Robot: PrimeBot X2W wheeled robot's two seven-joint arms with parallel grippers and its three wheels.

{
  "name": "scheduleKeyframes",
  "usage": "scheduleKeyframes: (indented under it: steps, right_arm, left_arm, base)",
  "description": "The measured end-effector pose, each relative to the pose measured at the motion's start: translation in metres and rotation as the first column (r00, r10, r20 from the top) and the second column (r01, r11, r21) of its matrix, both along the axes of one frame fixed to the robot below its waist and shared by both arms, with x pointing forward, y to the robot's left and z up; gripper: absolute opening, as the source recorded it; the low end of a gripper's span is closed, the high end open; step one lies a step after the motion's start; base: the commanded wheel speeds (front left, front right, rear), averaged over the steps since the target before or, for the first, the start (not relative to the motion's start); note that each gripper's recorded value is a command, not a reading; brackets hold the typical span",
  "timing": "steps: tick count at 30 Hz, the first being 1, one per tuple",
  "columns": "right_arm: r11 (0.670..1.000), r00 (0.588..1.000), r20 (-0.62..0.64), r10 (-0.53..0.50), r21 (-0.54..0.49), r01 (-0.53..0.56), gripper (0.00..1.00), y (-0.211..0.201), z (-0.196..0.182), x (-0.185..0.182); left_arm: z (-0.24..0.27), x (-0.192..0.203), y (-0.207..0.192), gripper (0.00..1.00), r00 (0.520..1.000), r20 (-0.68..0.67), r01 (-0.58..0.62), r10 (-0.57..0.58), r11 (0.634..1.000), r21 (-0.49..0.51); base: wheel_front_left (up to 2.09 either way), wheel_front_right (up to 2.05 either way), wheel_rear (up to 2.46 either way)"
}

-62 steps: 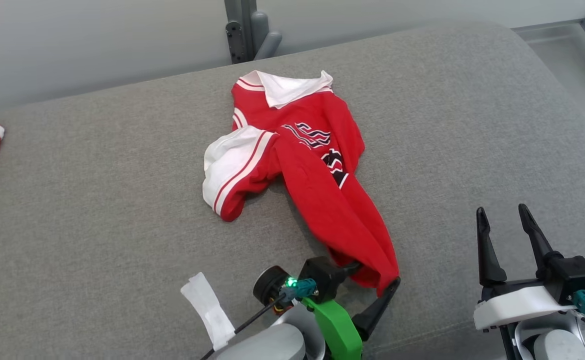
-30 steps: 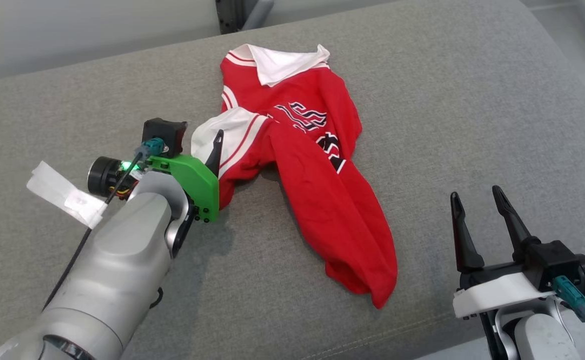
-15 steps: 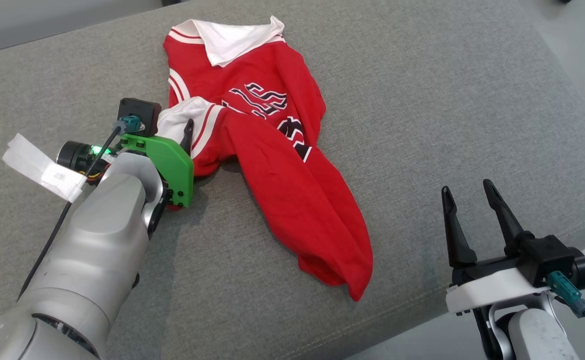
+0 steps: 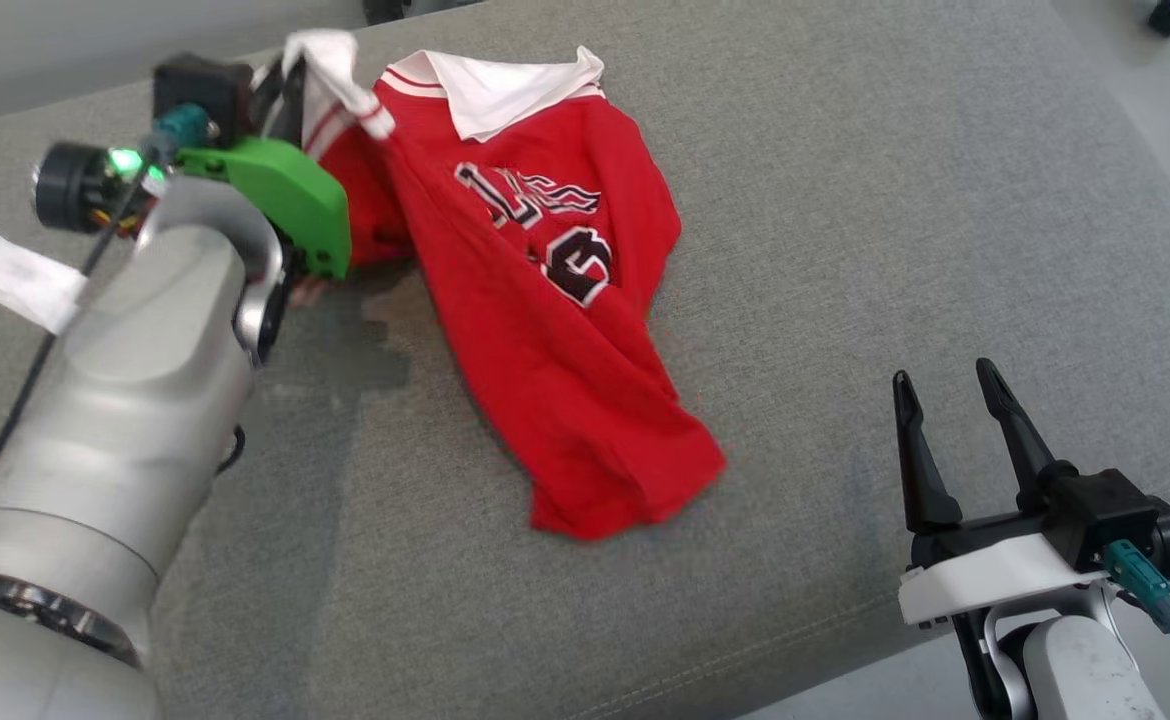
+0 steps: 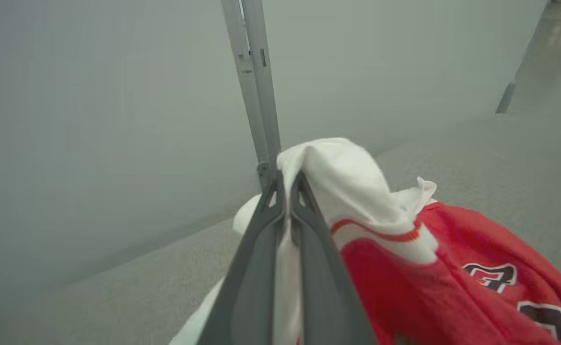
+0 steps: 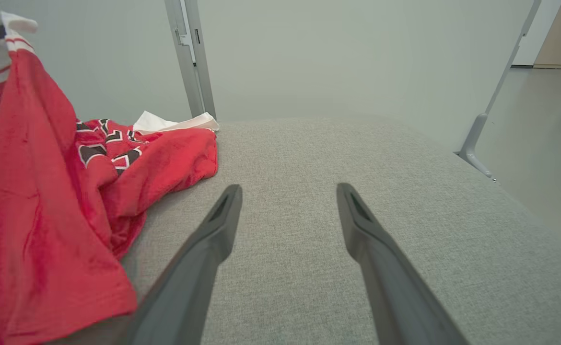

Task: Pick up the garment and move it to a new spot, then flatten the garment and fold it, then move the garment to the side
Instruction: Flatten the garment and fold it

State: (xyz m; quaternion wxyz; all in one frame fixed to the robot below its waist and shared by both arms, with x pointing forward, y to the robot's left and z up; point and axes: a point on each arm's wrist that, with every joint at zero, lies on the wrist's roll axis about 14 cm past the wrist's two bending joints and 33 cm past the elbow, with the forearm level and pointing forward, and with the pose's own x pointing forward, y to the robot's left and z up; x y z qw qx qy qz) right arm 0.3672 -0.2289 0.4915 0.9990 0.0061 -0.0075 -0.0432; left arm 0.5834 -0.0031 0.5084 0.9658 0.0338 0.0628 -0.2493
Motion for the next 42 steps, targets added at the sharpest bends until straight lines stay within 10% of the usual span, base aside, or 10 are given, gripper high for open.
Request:
scheduleKeyframes:
  steps: [12, 22, 34, 36, 38, 42]
  right_arm:
    - [1.0, 0.999, 0.022, 0.023, 0.004, -0.023, 1.0, 0.007, 0.005, 0.002]
    - [0.988, 0.988, 0.028, 0.155, 0.02, -0.155, 1.0, 0.051, 0.004, 0.015]
    - [0.966, 0.966, 0.042, 0.257, 0.025, -0.258, 1.0, 0.086, 0.008, 0.013]
    - [0.963, 0.963, 0.043, 0.266, 0.024, -0.267, 1.0, 0.089, 0.009, 0.012]
    - [0.96, 0.96, 0.042, 0.277, 0.025, -0.279, 1.0, 0.093, 0.009, 0.011]
    - [0.951, 0.951, 0.019, 0.308, 0.037, -0.308, 1.0, 0.103, 0.001, 0.008]
  left_arm:
    - [0.084, -0.021, 0.051, 0.0, 0.946, 0.304, -0.078, 0.108, 0.991, -0.109]
    - [-0.004, -0.116, 0.15, 0.0, 0.913, 0.102, -0.376, 0.395, 0.911, -0.169]
    - [-0.062, -0.199, 0.171, 0.02, 0.876, -0.073, -0.482, 0.477, 0.864, -0.146]
    - [-0.068, -0.207, 0.177, 0.37, 0.864, -0.092, -0.504, 0.496, 0.852, -0.141]
    - [-0.072, -0.214, 0.18, 1.0, 0.862, -0.105, -0.507, 0.496, 0.851, -0.139]
    - [-0.074, -0.222, 0.186, 1.0, 0.851, -0.121, -0.525, 0.511, 0.837, -0.155]
  base:
    - [0.0, 0.0, 0.0]
    - [0.0, 0.0, 0.0]
    - [0.0, 0.0, 0.0]
    - [0.0, 0.0, 0.0]
    - [0.0, 0.0, 0.0]
    - [0.0, 0.0, 0.0]
